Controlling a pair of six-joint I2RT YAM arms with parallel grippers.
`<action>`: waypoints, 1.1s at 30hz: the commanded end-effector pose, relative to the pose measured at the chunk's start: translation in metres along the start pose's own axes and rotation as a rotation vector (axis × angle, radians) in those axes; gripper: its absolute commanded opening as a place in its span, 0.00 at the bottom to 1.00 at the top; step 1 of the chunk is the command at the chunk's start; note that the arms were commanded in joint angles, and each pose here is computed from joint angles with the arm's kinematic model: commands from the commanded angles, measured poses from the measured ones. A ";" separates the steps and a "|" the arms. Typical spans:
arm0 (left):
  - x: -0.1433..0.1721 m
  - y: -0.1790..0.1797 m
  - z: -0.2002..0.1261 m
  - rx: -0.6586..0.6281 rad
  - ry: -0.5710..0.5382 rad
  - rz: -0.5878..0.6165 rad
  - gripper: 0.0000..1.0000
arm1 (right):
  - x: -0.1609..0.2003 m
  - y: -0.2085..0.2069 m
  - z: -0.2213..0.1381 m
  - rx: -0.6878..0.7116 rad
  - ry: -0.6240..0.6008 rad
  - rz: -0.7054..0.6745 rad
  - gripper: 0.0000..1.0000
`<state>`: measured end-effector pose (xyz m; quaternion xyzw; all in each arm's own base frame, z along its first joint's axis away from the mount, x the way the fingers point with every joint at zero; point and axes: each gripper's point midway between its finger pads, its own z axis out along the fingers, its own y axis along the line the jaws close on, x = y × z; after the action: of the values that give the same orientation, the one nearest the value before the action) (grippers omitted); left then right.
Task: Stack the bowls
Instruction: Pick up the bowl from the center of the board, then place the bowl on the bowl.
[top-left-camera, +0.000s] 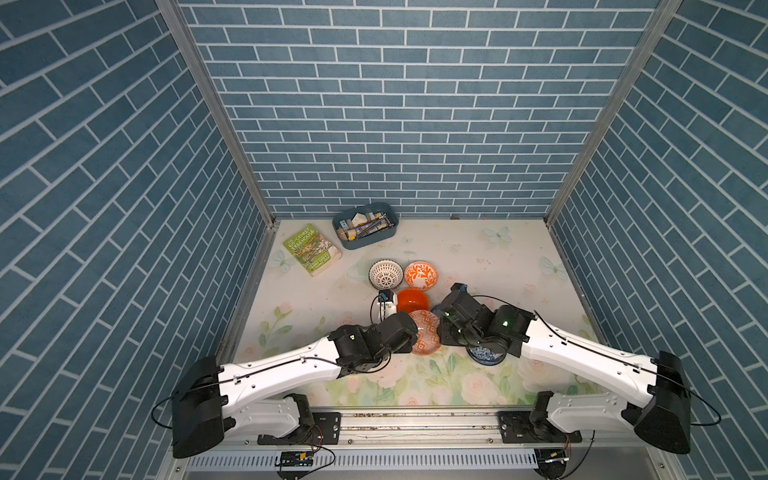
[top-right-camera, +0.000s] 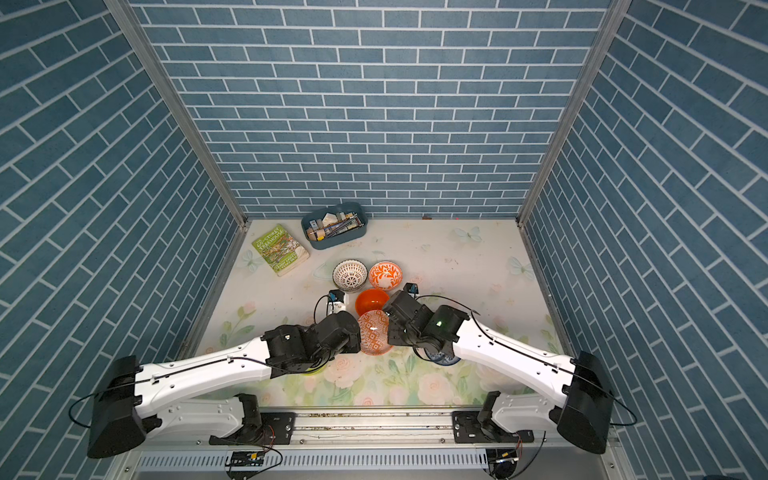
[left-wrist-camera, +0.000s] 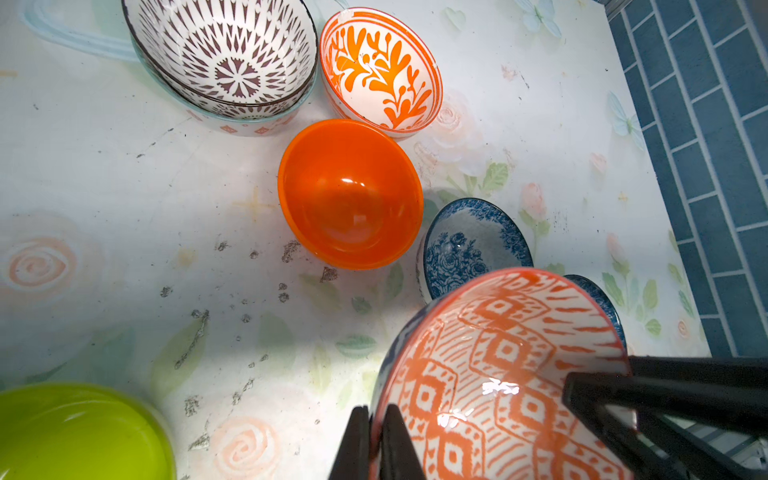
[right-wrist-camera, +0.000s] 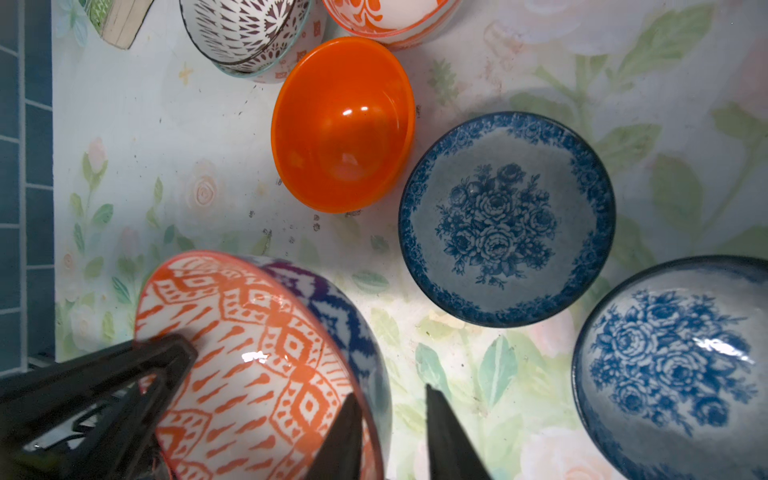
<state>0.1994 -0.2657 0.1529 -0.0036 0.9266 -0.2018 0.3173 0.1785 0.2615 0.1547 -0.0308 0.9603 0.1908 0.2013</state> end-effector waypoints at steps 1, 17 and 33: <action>-0.019 -0.015 -0.011 0.036 -0.058 -0.026 0.00 | -0.008 -0.001 -0.002 0.032 -0.018 -0.002 0.13; -0.044 -0.028 -0.027 0.077 -0.141 -0.018 0.89 | -0.045 -0.001 -0.008 -0.008 -0.091 0.038 0.00; -0.080 0.038 -0.071 0.071 -0.455 -0.100 1.00 | -0.166 -0.023 0.001 -0.024 -0.194 0.080 0.00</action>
<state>0.2195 -0.2150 0.2335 -0.0679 0.8452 -0.2622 0.4608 0.3129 0.2265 0.2001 0.0490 0.9433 0.1909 0.2672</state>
